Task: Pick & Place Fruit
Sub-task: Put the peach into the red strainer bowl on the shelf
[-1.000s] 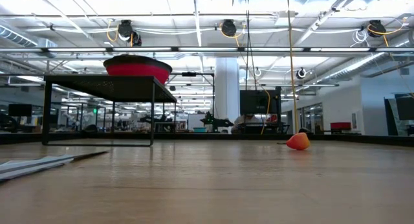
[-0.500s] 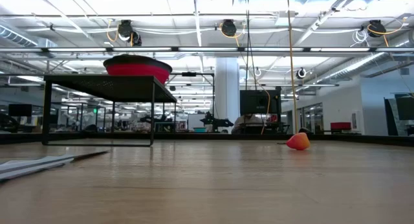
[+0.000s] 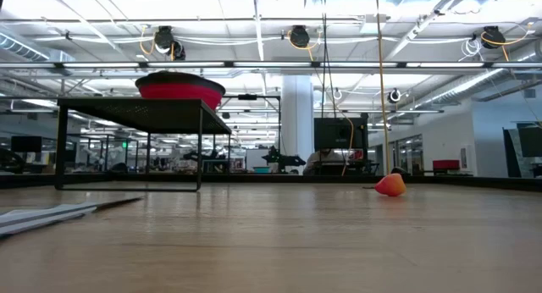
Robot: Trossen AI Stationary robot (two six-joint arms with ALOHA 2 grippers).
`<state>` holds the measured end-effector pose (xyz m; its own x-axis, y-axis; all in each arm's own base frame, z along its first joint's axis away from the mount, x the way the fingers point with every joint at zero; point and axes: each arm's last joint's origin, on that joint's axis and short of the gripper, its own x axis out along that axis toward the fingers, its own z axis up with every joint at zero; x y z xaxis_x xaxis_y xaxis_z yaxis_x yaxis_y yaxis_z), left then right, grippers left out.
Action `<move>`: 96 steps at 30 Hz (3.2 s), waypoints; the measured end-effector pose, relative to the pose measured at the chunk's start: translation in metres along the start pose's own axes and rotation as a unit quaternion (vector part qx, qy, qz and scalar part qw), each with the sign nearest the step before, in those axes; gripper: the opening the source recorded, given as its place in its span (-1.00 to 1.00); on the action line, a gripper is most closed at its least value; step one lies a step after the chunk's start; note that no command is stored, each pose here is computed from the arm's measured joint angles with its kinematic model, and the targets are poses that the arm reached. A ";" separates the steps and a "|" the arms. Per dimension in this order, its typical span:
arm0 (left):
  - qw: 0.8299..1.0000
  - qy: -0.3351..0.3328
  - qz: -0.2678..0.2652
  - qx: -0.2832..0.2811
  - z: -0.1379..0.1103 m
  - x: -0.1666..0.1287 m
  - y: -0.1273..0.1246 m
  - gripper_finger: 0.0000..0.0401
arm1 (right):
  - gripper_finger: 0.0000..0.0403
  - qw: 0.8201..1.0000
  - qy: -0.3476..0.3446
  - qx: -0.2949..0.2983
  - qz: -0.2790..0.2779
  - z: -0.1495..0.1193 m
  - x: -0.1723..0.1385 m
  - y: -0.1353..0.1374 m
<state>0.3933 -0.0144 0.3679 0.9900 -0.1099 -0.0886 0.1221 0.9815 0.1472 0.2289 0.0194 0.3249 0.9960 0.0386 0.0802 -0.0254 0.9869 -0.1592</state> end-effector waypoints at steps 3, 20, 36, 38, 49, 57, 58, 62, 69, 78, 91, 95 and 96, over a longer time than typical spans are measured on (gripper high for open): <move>1.000 0.000 0.000 -0.002 0.000 0.000 0.000 -0.35 | -0.57 1.000 0.000 0.000 0.000 0.000 0.000 0.000; 1.000 -0.007 0.006 -0.015 0.001 0.000 0.004 -0.99 | -0.57 1.000 0.001 -0.001 0.001 0.000 0.000 0.000; 1.000 -0.004 0.007 -0.012 0.000 -0.001 0.005 -1.00 | -0.14 0.996 0.033 0.080 0.003 -0.006 0.000 0.001; 1.000 -0.004 0.009 -0.011 0.000 -0.001 0.006 -1.00 | -0.07 0.995 0.043 0.093 0.004 -0.008 0.000 0.001; 0.995 0.033 0.099 0.002 0.011 -0.028 0.030 -1.00 | 0.08 0.975 0.146 0.170 -0.001 -0.028 -0.004 0.004; 0.966 0.115 0.231 -0.005 0.021 -0.073 0.048 -1.00 | -0.10 0.970 0.173 0.170 0.000 -0.033 -0.006 0.006; 0.961 0.127 0.247 -0.006 0.022 -0.079 0.050 -1.00 | -0.14 0.970 0.176 0.170 0.000 -0.033 -0.006 0.006; 0.943 0.159 0.293 -0.017 0.022 -0.097 0.057 -1.00 | -0.31 0.968 0.191 0.162 0.001 -0.036 -0.007 0.006; 0.920 0.213 0.328 -0.037 0.015 -0.119 0.077 -1.00 | -0.71 0.972 0.202 0.123 0.009 -0.037 -0.009 0.006; 0.898 0.260 0.342 -0.095 0.001 -0.145 0.108 -1.00 | -0.96 0.973 0.177 0.118 0.087 -0.023 -0.025 0.004; 0.839 0.335 0.399 -0.158 -0.021 -0.182 0.143 -1.00 | -1.00 0.972 0.150 0.161 0.078 -0.037 -0.067 0.003; 0.822 0.350 0.411 -0.182 -0.027 -0.193 0.152 -1.00 | -1.00 0.975 0.118 0.170 0.076 -0.043 -0.076 0.004; 0.816 0.352 0.418 -0.189 -0.028 -0.196 0.154 -1.00 | -1.00 0.976 0.112 0.170 0.076 -0.045 -0.078 0.005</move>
<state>0.2161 0.1628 0.3801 0.4141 0.6085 -0.6769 -0.7366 0.6609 0.1435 0.1552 0.0138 0.2735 0.9711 0.1919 -0.1422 -0.1641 0.9686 0.1868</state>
